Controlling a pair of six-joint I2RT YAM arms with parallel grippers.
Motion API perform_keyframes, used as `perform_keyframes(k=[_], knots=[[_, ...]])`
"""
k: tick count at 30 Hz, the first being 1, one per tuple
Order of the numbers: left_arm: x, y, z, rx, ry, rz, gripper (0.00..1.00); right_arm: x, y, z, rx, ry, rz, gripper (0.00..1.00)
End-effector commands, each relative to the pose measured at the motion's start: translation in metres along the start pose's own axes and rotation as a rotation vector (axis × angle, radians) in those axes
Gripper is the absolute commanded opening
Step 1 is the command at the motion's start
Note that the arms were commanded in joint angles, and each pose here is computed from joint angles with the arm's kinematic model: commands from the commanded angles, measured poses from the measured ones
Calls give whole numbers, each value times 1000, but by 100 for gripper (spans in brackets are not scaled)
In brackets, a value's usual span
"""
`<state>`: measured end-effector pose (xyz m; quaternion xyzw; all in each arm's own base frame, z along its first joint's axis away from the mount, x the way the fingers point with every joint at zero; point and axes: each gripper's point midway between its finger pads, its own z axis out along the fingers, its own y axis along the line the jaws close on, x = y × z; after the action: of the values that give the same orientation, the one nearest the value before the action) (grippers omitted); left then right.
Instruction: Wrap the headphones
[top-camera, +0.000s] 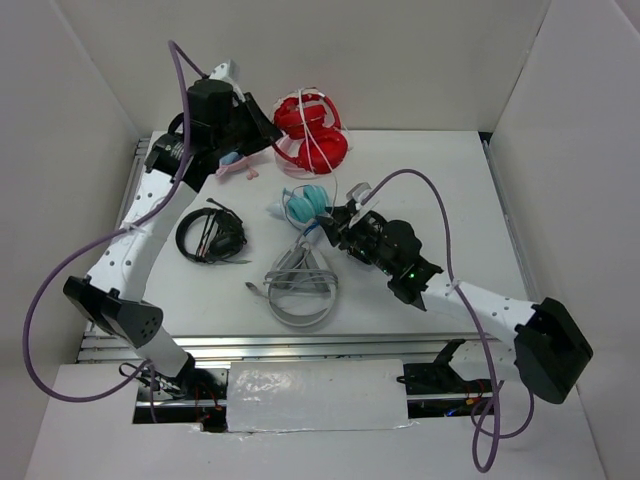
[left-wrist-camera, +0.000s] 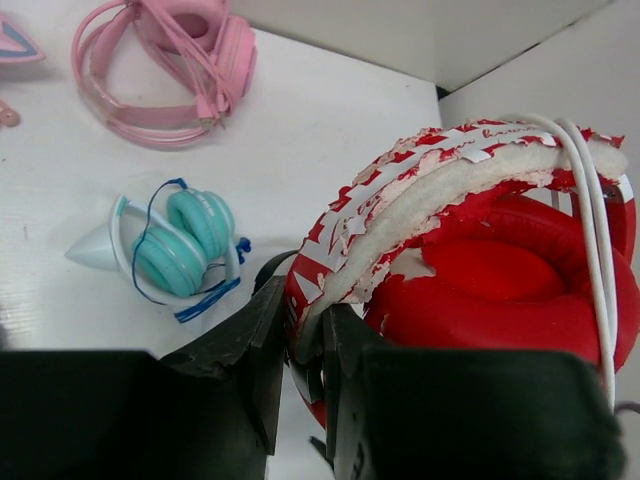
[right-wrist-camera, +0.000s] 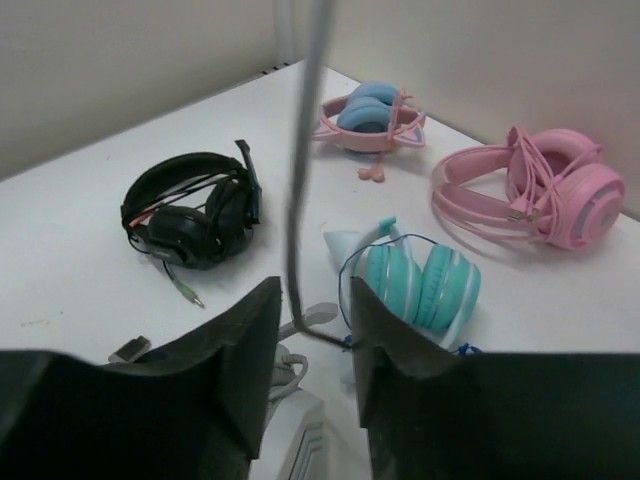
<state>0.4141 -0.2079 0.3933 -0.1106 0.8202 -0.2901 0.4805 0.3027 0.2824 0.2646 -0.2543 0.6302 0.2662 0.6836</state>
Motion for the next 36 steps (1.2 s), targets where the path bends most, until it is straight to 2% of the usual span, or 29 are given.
perform_keyframes(k=[1,2,5,12,21,23,24,26,28,30,36], knots=[[-48,-59,-49,235,-167,-34,0,-30,-2,7,-23,-184,-67,45],[-45,-63,-51,255,-150,-30,0,-28,0,12,-39,-189,-77,50],[-45,-75,-57,300,-130,-13,0,-23,-8,28,-24,-168,-74,54],[-40,-92,-79,385,-93,33,0,10,-33,39,35,-167,-2,56],[-26,-112,-113,532,-31,81,0,22,-50,46,18,-164,99,55],[-24,-113,-118,553,-36,97,0,24,-58,45,16,-158,105,45],[-17,-111,-116,559,-12,101,0,25,-56,42,-4,-153,112,34],[-16,-110,-122,575,-28,104,0,24,-64,38,1,-151,108,20],[1,-105,-122,600,6,103,0,25,-72,36,16,-138,103,1],[9,-106,-123,640,14,161,0,24,-85,35,32,-132,93,0],[69,-110,-114,768,175,316,0,-7,-114,39,3,-129,29,0]])
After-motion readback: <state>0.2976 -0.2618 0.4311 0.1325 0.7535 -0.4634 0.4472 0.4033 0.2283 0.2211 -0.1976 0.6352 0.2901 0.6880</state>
